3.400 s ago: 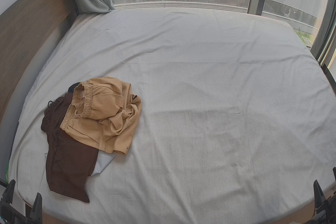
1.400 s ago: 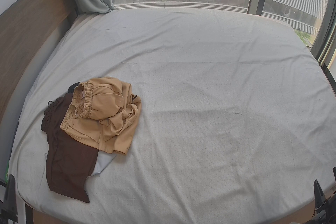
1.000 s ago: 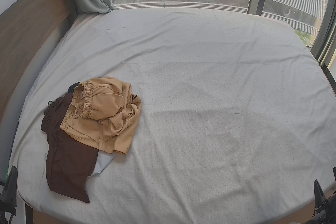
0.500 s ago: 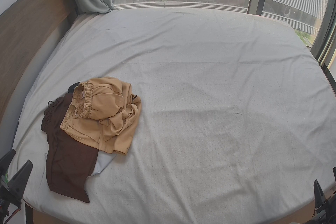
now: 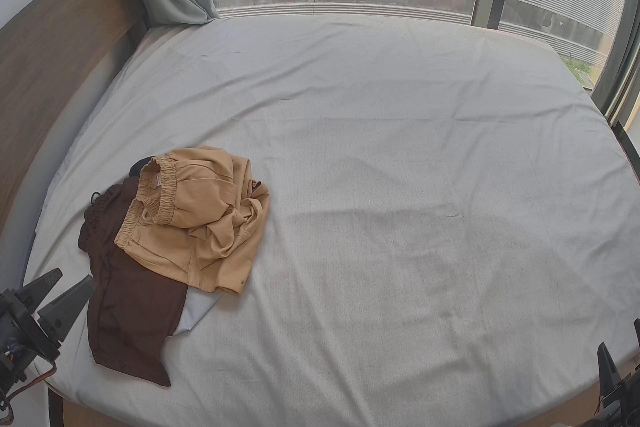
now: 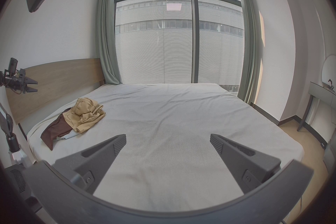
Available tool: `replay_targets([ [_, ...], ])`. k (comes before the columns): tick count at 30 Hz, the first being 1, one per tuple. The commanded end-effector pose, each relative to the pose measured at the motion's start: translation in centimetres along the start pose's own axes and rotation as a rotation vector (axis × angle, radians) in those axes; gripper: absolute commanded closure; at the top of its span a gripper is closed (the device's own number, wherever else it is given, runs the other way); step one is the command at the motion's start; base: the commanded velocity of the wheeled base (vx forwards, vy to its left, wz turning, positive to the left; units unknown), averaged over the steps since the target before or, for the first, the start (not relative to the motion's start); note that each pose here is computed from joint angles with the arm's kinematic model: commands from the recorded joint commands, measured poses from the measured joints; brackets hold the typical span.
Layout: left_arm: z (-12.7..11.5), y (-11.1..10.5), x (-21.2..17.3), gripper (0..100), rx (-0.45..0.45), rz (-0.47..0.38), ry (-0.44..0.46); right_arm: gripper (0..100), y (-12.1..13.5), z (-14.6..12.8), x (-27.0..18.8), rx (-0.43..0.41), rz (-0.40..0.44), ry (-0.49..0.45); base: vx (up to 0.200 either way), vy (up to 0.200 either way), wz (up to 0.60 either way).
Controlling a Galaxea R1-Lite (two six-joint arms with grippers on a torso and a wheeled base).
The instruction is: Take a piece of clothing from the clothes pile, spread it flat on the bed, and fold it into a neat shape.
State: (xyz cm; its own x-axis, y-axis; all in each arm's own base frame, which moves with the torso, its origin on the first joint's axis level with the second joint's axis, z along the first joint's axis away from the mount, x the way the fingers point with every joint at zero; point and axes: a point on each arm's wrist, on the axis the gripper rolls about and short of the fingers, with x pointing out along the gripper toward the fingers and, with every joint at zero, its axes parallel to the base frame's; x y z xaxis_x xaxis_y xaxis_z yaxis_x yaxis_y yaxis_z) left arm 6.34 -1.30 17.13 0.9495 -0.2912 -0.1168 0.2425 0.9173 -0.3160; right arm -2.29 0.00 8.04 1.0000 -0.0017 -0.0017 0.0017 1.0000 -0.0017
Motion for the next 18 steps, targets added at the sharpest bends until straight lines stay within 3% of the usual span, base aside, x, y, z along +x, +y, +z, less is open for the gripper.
replay_targets([
  [1,0.1,0.2,1.8,0,-0.017,0.004,0.076,0,0.0,-0.5,0.1,-0.001,0.000,0.008,0.000,0.000,0.00],
  [12,2.1,0.3,4.7,0,-0.071,-0.010,0.123,0,0.0,-0.5,0.1,-0.001,0.002,0.007,0.000,0.000,0.00],
  [18,3.1,1.6,6.9,0,-0.096,-0.009,0.131,0,0.0,-0.5,0.0,-0.001,0.000,0.006,0.000,0.000,0.00],
])
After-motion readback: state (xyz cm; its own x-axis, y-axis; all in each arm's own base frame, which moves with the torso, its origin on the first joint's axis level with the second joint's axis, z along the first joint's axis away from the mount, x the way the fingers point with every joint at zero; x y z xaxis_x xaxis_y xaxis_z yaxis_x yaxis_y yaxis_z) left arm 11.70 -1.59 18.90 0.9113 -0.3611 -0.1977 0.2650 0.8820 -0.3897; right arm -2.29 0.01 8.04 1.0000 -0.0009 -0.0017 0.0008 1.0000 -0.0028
